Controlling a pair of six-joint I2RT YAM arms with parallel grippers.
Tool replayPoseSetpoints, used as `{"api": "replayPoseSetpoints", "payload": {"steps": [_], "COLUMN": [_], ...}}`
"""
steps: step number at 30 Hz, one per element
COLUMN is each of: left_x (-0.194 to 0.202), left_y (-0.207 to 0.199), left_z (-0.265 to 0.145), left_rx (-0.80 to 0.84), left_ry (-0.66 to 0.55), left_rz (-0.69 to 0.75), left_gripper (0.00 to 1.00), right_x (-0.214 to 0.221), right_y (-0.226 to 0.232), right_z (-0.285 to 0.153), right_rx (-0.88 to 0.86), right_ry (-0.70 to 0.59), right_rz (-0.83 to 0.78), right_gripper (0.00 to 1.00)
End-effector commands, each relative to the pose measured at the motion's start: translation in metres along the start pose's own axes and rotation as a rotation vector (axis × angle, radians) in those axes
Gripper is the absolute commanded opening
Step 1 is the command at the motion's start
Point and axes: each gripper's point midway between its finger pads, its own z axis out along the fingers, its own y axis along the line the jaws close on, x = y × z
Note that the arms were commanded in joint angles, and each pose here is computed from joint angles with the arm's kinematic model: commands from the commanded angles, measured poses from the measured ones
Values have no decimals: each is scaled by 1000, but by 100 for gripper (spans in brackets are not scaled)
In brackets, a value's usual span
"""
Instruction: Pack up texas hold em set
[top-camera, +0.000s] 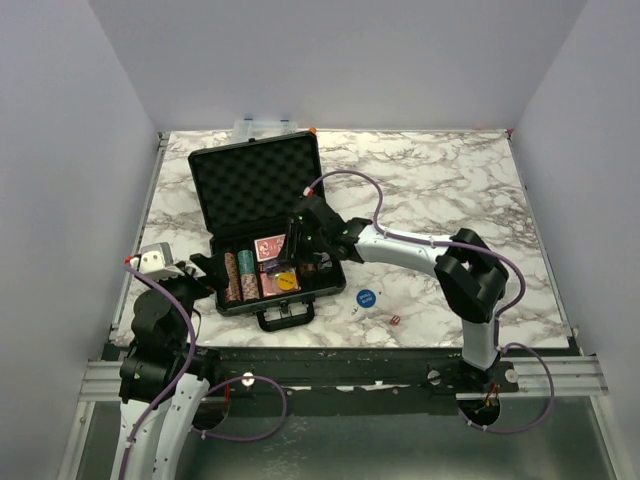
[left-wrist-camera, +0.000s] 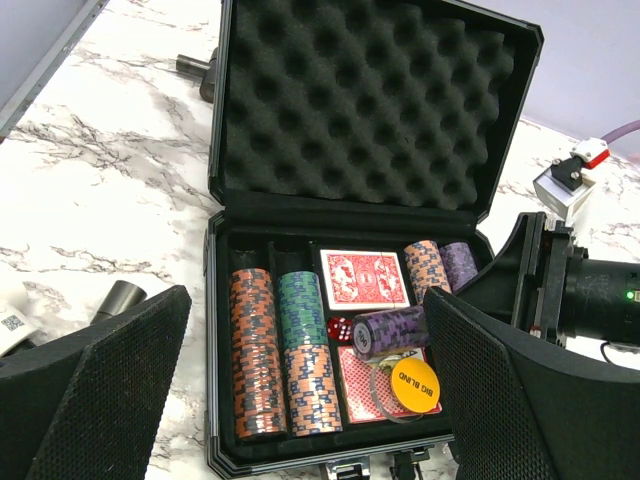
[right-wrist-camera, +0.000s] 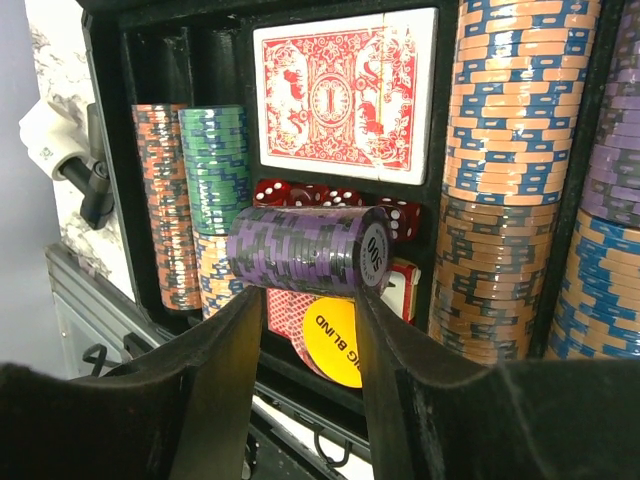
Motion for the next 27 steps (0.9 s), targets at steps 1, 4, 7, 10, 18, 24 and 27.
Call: {"api": "replayPoseSetpoints", "payload": {"steps": [1, 4, 7, 10, 18, 24, 27], "left_x": [1, 1, 1, 1, 2, 3, 4], "left_y": [-2, -2, -2, -2, -2, -3, -3], "left_z": [1, 1, 1, 1, 2, 3, 4], "left_rx": [18, 16, 16, 16, 14, 17, 17], "left_ry": [-3, -3, -3, -2, 6, 13, 17], "left_rz": [12, 12, 13, 13, 14, 16, 16], "left_gripper": [99, 99, 99, 99, 99, 99, 99], "right_x": [13, 15, 17, 17, 2, -4, -2], "right_y": [-1, -2, -1, 0, 5, 14, 19], "right_z": [12, 15, 17, 16, 0, -13, -15], "right_rx": [-5, -7, -10, -8, 10, -5, 3], "right_ry": [43, 50, 54, 50, 2, -26, -31], "right_rz": [-11, -6, -5, -7, -32, -81, -115], "right_gripper": [45, 45, 45, 45, 46, 68, 82]}}
